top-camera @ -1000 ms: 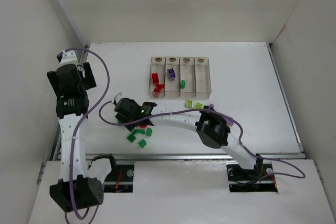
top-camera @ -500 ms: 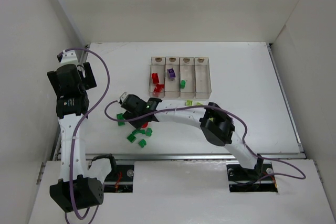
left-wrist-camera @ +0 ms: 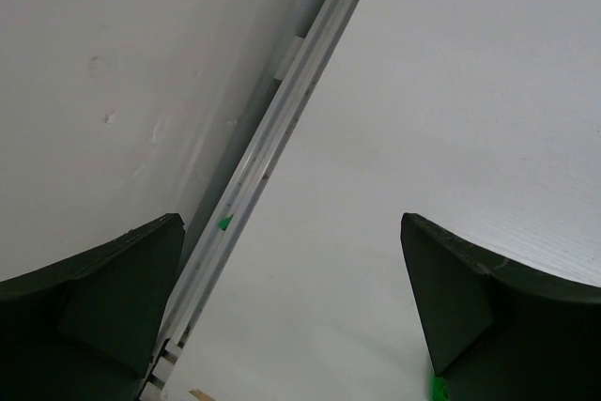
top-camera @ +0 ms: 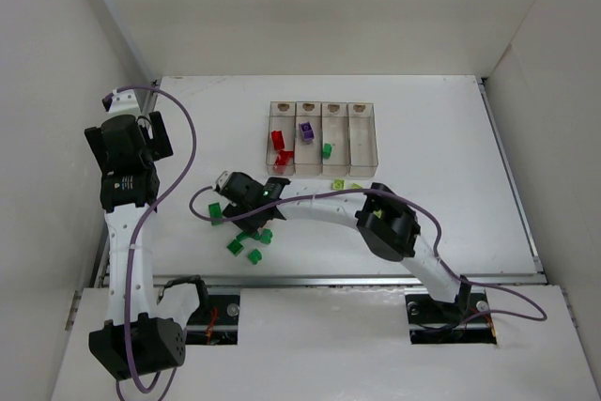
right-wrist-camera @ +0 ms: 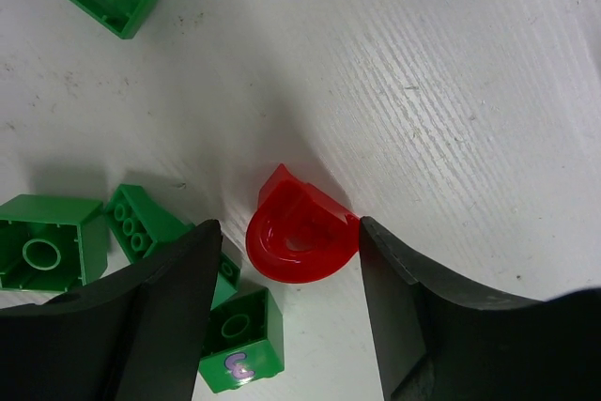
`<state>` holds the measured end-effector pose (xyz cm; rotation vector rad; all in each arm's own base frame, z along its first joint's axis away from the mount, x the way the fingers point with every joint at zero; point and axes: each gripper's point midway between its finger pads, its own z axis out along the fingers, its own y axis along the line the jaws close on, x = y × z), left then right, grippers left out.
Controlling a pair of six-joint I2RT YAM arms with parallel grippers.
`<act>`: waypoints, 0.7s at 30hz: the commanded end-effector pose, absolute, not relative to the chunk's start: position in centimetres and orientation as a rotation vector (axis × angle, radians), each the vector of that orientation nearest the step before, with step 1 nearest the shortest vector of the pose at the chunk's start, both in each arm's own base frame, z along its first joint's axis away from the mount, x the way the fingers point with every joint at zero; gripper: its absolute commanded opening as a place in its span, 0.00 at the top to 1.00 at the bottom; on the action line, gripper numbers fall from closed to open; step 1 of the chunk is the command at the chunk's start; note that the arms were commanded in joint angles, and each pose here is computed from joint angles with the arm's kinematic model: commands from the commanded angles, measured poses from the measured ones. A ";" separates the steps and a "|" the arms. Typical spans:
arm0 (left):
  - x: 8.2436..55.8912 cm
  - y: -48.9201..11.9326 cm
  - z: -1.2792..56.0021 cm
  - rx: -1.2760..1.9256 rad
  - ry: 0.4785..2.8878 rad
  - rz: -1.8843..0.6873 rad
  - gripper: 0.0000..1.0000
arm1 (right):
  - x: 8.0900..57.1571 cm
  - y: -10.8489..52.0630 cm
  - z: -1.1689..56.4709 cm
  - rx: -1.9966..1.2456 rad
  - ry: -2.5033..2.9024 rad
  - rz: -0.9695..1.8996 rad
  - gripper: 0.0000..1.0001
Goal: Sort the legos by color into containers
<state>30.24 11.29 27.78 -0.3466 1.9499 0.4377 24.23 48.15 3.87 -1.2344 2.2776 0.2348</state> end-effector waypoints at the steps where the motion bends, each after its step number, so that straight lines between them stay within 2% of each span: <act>1: 30.2 11.1 28.0 -0.350 1.930 0.428 0.00 | 24.1 49.2 5.6 -1.231 2.227 0.291 0.35; 9: 30.2 11.1 28.0 -0.350 1.930 0.428 0.00 | 24.3 49.1 3.8 -1.269 2.234 0.246 0.37; 13: 30.0 11.1 27.8 -0.350 1.930 0.428 0.00 | 23.9 49.1 3.4 -1.284 2.245 0.260 0.42; 14: 30.0 11.1 27.8 -0.350 1.930 0.428 0.00 | 23.9 49.1 3.4 -1.284 2.245 0.260 0.47; 15: 30.0 11.1 27.8 -0.350 1.930 0.428 0.00 | 23.9 49.0 3.2 -1.284 2.245 0.260 0.57; 18: 30.0 11.1 27.8 -0.350 1.930 0.428 0.00 | 23.7 48.9 3.3 -1.289 2.247 0.270 0.66; 21: 30.0 11.1 27.8 -0.350 1.930 0.428 0.00 | 24.3 49.1 4.5 -1.262 2.229 0.289 0.79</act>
